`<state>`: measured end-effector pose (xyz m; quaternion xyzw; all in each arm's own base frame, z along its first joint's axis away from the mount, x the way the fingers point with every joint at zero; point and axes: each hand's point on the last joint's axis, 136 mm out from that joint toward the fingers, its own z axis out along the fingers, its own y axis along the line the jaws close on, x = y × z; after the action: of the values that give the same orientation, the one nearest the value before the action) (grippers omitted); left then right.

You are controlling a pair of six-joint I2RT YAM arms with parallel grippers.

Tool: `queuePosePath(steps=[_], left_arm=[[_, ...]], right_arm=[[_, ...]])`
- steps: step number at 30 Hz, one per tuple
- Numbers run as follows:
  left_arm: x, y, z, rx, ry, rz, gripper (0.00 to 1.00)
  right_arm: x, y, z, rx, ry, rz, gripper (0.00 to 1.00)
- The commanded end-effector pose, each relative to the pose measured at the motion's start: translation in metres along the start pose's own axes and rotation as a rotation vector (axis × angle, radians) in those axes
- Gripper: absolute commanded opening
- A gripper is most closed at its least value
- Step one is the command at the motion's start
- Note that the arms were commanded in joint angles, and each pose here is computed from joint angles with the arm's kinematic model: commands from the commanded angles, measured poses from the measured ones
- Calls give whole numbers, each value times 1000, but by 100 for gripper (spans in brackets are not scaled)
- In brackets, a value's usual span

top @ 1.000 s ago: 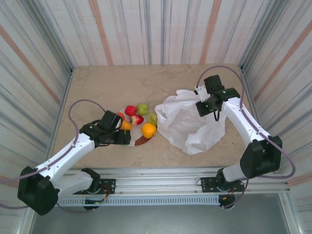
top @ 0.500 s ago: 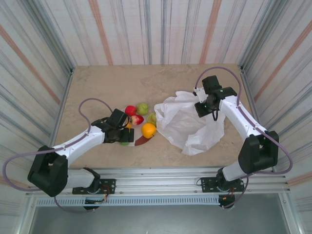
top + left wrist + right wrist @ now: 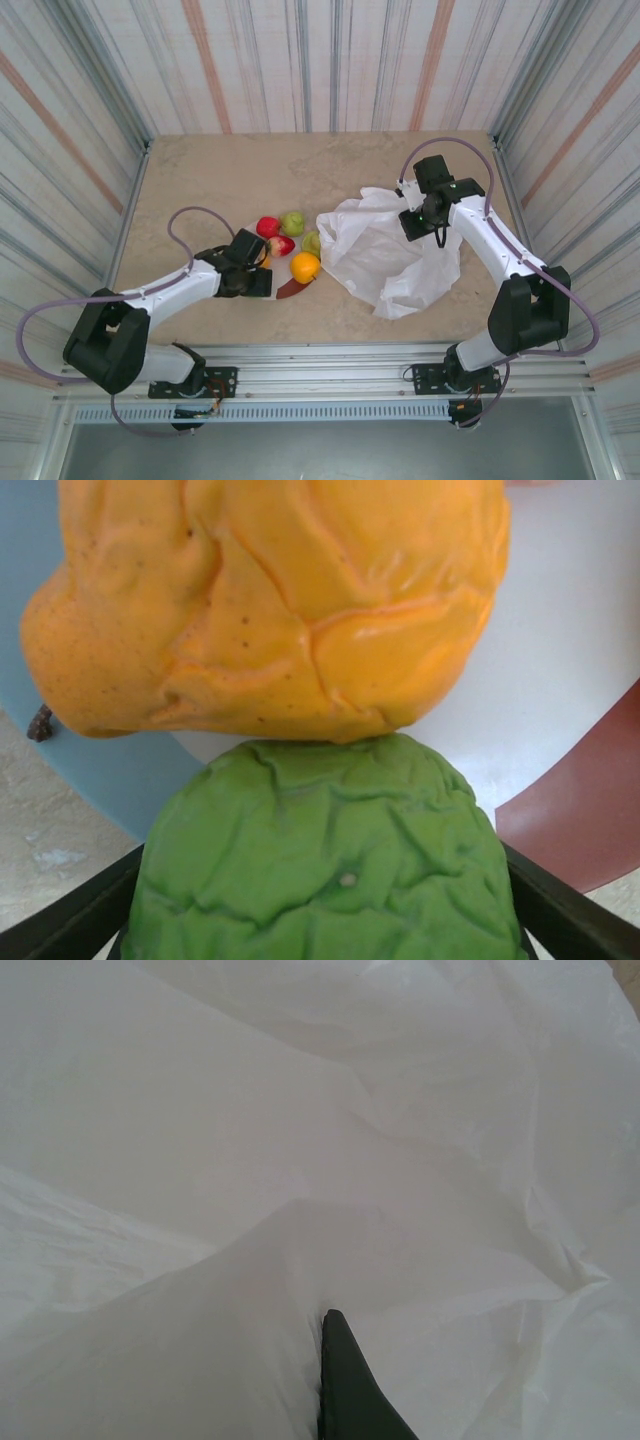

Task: Place the fruits into the plastic bag

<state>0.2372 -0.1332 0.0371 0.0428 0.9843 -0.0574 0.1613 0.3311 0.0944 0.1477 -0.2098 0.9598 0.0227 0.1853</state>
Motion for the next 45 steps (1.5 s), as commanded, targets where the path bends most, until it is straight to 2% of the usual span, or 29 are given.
queuePosePath(steps=[1, 9, 14, 19, 24, 28, 33, 37, 40, 43, 45], left_arm=[[3, 1, 2, -9, -5, 9, 71], [8, -2, -13, 14, -29, 20, 58], [-6, -25, -60, 122, -195, 83, 52], [-24, -91, -119, 375, -391, 264, 48], [-18, -171, -143, 528, -458, 510, 48], [-15, -221, -128, 553, -423, 634, 47], [-32, -250, -87, 487, -398, 635, 45], [-46, -258, -60, 432, -435, 625, 45], [-62, -254, -37, 379, -463, 577, 45], [-80, -255, -25, 432, -485, 492, 45], [-90, -263, -26, 472, -520, 482, 46]], right_arm=[[-1, 3, -5, -14, 11, 25, 0], [-1, 6, -3, -36, 12, 48, 0], [-5, 10, -6, -100, -3, 123, 0], [-7, 8, -8, -158, 1, 218, 0], [-9, 2, -13, -193, -19, 312, 0], [-8, 1, -16, -243, -40, 387, 0], [-2, 3, -15, -270, -43, 416, 0], [1, 4, -12, -292, -40, 434, 0], [-1, 11, -12, -369, -57, 456, 0], [-2, 14, -13, -390, -67, 460, 0], [-2, 15, -16, -411, -73, 472, 0]])
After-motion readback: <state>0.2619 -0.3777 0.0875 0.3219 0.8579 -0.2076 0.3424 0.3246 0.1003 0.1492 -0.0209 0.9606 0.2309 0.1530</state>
